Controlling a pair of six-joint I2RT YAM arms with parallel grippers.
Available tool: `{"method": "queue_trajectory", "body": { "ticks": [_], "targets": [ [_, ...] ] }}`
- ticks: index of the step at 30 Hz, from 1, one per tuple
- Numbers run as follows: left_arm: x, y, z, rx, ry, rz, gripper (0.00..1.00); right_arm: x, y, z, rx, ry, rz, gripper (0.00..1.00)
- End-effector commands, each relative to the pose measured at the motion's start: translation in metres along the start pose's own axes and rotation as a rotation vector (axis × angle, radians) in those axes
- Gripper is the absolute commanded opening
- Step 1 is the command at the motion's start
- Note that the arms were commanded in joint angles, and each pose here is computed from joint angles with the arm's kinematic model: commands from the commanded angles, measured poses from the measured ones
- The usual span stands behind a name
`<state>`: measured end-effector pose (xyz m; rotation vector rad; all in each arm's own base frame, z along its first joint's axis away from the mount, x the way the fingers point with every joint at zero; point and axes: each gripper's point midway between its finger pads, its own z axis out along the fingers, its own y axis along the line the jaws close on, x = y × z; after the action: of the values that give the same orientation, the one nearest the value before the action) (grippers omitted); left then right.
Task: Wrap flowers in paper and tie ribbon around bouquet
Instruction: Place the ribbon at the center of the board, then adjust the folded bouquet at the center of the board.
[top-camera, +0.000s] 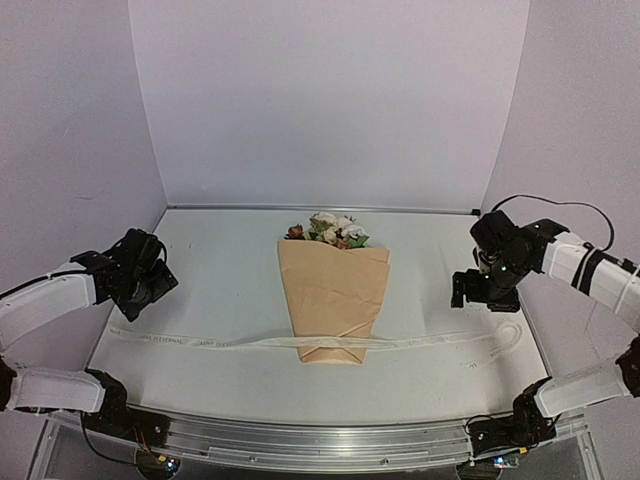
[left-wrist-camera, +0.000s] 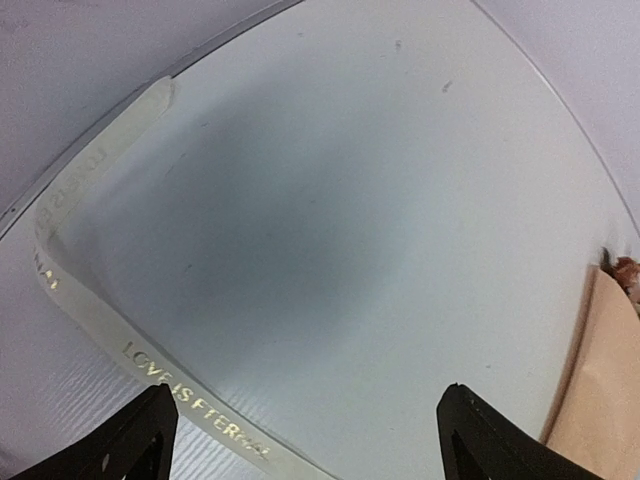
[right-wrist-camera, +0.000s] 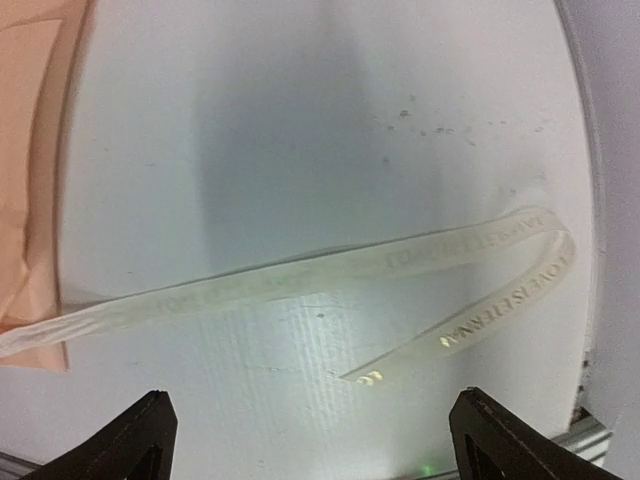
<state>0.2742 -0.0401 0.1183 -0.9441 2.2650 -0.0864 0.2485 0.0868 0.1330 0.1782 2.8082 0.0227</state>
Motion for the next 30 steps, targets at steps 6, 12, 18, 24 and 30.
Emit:
{"method": "queue_trajectory", "body": {
  "ticks": [6, 12, 18, 24, 30],
  "targets": [
    [0.036, -0.148, -0.040, 0.538, 0.134, 0.287, 0.87, -0.021, 0.118, 0.031, -0.429, 0.073, 0.128, 0.98],
    [0.113, -0.196, -0.044, 0.745, 0.351, 0.421, 0.73, -0.026, 0.157, 0.053, -0.508, 0.099, 0.155, 0.93],
    [0.167, -0.218, -0.053, 0.885, 0.505, 0.491, 0.62, -0.025, 0.178, 0.084, -0.520, 0.160, 0.212, 0.86],
    [0.197, -0.216, -0.051, 0.902, 0.616, 0.531, 0.52, -0.025, 0.188, 0.102, -0.533, 0.179, 0.237, 0.77],
    [0.215, -0.204, -0.041, 0.861, 0.688, 0.553, 0.45, -0.013, 0.193, 0.117, -0.553, 0.205, 0.279, 0.71]
  ]
}}
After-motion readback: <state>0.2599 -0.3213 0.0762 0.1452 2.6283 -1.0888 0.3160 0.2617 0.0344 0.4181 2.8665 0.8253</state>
